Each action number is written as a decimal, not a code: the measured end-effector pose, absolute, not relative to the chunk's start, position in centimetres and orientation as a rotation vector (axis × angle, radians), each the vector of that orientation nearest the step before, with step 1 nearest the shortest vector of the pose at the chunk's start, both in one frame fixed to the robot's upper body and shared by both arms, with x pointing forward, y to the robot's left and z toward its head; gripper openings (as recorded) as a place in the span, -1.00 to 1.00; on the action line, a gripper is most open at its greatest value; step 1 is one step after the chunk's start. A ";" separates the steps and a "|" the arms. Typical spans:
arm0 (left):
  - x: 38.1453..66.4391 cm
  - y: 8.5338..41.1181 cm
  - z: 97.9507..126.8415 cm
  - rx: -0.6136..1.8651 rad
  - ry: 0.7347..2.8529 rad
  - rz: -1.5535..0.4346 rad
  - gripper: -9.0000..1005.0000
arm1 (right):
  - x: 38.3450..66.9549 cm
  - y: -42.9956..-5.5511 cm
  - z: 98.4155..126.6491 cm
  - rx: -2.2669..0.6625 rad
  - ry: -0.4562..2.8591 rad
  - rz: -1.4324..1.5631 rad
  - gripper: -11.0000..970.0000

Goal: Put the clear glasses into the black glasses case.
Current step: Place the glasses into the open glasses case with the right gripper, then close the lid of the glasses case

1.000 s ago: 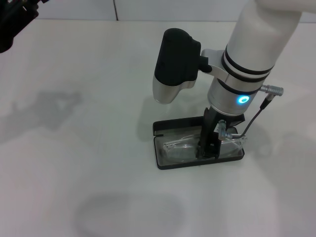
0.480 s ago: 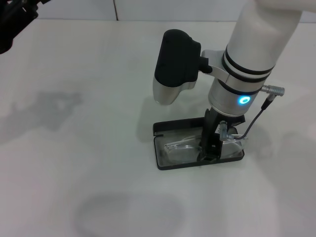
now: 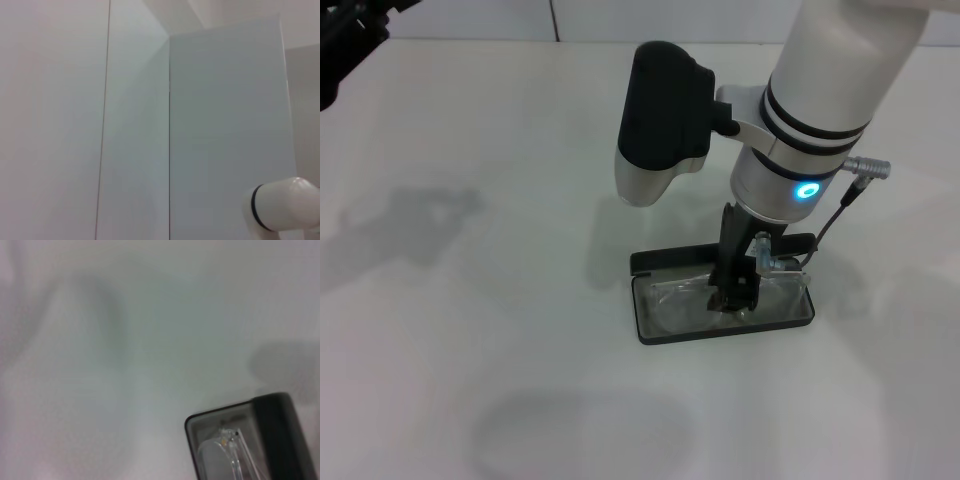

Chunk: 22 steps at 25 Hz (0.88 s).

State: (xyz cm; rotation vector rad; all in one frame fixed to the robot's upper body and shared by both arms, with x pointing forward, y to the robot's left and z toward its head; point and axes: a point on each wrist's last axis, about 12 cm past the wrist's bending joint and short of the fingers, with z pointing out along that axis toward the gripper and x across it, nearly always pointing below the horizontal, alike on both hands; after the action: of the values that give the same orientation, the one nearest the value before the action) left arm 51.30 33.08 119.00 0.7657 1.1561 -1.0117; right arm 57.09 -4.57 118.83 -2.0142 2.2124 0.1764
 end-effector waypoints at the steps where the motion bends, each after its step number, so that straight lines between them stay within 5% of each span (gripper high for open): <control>1: 51.3 33.1 119.0 0.765 1.154 -1.011 -0.73 | 57.0 -4.6 119.0 -2.011 2.206 0.170 -0.56; 22: 51.6 33.3 119.8 0.763 1.123 -1.009 -0.70 | 54.4 -8.6 122.6 -1.849 2.064 0.315 -0.50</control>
State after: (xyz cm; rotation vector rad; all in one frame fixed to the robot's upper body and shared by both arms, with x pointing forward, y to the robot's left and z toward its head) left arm 51.59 33.28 119.84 0.7631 1.1231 -1.0086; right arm 54.37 -8.62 122.59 -1.8486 2.0642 0.3150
